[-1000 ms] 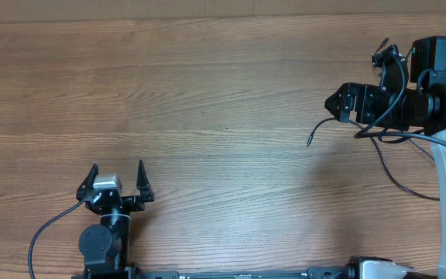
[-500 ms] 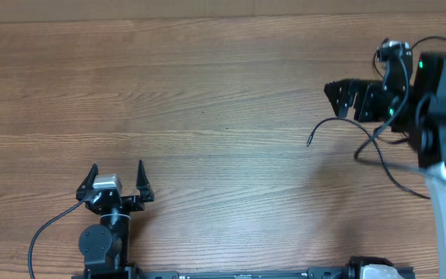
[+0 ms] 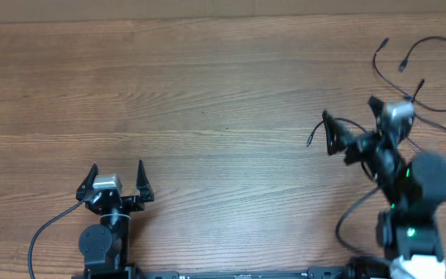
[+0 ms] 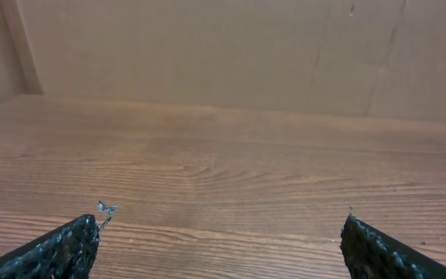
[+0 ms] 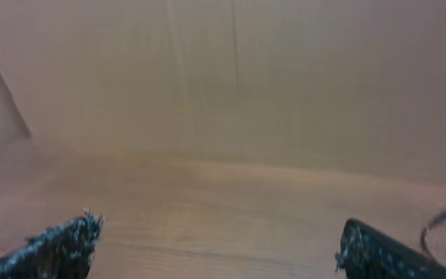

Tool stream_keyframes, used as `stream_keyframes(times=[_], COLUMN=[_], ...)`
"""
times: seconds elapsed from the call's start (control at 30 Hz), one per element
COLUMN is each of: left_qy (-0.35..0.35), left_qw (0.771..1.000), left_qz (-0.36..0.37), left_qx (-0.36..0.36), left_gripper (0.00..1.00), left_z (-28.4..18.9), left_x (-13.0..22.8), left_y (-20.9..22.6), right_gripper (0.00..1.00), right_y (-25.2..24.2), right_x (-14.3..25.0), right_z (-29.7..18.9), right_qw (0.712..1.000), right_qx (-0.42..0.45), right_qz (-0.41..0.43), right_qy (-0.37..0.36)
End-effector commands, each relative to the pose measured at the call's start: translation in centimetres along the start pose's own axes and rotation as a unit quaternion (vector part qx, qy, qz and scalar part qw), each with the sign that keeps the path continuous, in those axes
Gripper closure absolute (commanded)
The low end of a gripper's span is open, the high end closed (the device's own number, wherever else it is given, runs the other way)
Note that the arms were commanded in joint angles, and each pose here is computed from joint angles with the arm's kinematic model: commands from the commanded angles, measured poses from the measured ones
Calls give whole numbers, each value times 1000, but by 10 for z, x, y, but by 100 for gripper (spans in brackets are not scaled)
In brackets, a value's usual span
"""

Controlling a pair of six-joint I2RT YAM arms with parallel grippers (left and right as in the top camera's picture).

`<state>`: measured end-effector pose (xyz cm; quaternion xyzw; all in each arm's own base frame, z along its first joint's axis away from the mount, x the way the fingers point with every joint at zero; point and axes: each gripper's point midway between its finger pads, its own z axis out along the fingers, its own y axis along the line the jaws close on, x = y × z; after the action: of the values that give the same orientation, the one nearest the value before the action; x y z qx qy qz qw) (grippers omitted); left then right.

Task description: Untangle cables

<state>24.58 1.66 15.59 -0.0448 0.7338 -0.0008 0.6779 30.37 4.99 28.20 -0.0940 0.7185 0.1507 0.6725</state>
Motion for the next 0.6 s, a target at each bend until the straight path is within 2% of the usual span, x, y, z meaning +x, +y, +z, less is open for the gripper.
stream_keyframes(times=[0.0,0.3,0.57], left_qy=[-2,-2,-2], left_qw=[1000,1000,1000], left_qz=[3,2,2], left_qx=[1,1,1], left_gripper=[1,0,0], left_z=[0,0,0], left_x=[0,0,0], left_y=[-1,-1,-1], right_gripper=[0,0,0], right_y=[4,7,4], right_x=[17,59,90], right_z=[-16,-44,-51], right_qw=[999,996,998], right_qx=[1,10,23], right_qz=[-15,-35,-26], right_qy=[-32,-80,-61])
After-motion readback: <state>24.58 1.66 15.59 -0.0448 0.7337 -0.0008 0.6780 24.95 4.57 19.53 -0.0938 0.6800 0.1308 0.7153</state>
